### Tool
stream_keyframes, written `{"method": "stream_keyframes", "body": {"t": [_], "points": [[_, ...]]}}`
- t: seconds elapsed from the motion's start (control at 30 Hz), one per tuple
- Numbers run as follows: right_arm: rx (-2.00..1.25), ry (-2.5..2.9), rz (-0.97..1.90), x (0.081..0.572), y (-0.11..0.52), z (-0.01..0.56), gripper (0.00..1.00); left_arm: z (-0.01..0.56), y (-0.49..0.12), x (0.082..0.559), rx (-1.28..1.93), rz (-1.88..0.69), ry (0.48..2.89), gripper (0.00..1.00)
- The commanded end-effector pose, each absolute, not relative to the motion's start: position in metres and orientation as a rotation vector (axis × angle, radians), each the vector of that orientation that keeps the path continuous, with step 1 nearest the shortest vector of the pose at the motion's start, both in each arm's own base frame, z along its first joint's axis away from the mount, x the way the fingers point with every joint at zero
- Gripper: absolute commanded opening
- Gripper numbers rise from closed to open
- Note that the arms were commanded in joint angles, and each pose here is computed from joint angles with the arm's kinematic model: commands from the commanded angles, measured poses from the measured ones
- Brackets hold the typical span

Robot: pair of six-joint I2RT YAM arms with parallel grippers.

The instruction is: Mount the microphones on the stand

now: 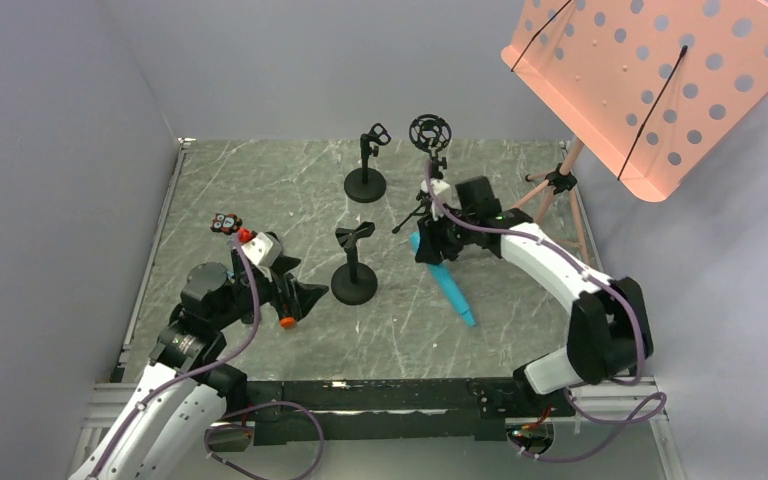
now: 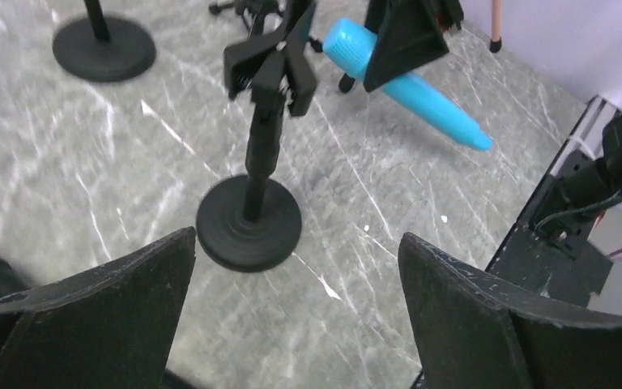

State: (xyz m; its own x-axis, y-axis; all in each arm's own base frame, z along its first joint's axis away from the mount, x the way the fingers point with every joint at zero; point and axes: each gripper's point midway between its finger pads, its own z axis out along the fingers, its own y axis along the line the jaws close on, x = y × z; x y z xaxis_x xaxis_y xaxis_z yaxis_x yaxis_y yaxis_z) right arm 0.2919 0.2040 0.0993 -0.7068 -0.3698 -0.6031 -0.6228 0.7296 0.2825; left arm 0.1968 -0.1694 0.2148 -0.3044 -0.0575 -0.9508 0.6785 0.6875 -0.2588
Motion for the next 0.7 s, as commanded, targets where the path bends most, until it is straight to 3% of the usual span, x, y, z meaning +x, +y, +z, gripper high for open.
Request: {"method": "stream_keyframes", "body": {"t": [0.0, 0.4, 0.67], "points": [[-1.072, 2.003, 0.888, 0.281, 0.225, 0.186, 0.11, 0.257, -0.177, 0.186, 0.774, -0.726, 1.514, 0.99], [-1.357, 1.344, 1.001, 0.271, 0.258, 0.32, 0.11, 0.269, -0.2, 0.218, 0.975, -0.68, 1.436, 0.98], [-1.376, 1.18, 1.104, 0.286, 0.279, 0.357, 0.11, 0.278, -0.209, 0.23, 1.006, -0.678, 1.38, 0.99]]}}
